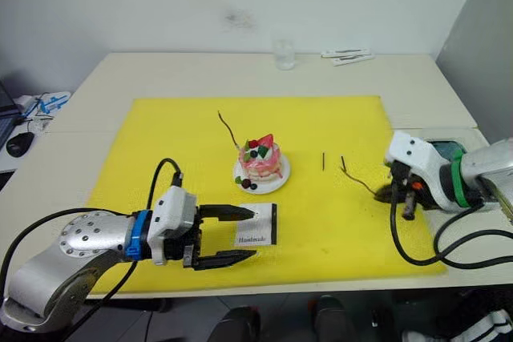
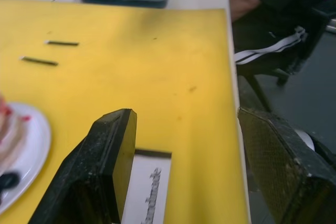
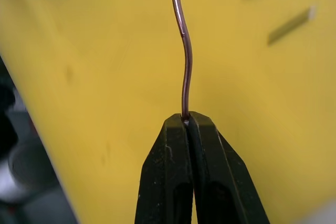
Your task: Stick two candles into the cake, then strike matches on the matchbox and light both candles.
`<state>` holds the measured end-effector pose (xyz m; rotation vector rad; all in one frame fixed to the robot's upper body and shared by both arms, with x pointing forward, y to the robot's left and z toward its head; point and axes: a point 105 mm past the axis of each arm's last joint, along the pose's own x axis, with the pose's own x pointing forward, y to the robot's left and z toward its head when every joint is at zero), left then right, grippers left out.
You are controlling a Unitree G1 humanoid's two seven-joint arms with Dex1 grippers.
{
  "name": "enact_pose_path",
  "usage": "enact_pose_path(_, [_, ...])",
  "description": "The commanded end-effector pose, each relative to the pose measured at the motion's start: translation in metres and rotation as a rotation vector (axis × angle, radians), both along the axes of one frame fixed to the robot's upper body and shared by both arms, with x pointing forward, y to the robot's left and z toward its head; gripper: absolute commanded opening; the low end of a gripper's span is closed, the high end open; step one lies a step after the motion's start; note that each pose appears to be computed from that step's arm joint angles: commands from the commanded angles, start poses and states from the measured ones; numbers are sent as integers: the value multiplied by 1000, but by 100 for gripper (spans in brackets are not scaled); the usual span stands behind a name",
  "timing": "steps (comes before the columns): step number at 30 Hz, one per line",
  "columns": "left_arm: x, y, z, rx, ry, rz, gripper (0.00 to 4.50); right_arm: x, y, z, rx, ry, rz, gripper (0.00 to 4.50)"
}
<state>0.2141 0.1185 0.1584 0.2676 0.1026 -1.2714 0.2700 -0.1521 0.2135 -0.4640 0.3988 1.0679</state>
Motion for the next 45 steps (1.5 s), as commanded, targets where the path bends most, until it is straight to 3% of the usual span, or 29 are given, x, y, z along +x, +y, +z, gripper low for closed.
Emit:
enact_pose_path(1, [7,12,19,-78,-83,114,343,1,32,28,208,-160,62,2])
enact_pose_path(4, [18,26,27,-136,-127,252,343,7,65,38,421,-268,118,2])
enact_pose_path(8, [22,35,27,-132,-150,309,343,18,96,44,591,-341,134,2])
enact_pose_path(15, [27,33,31,-142,-163,302,343,36,125,32,696,-404,121,2])
enact_pose_path(32, [39,29,43,-206,-165,296,343,72,123,-10,729,-426,-36,2])
enact_pose_path(45, [37,29,40,-192,-164,287,343,83,123,-19,742,-415,-94,2])
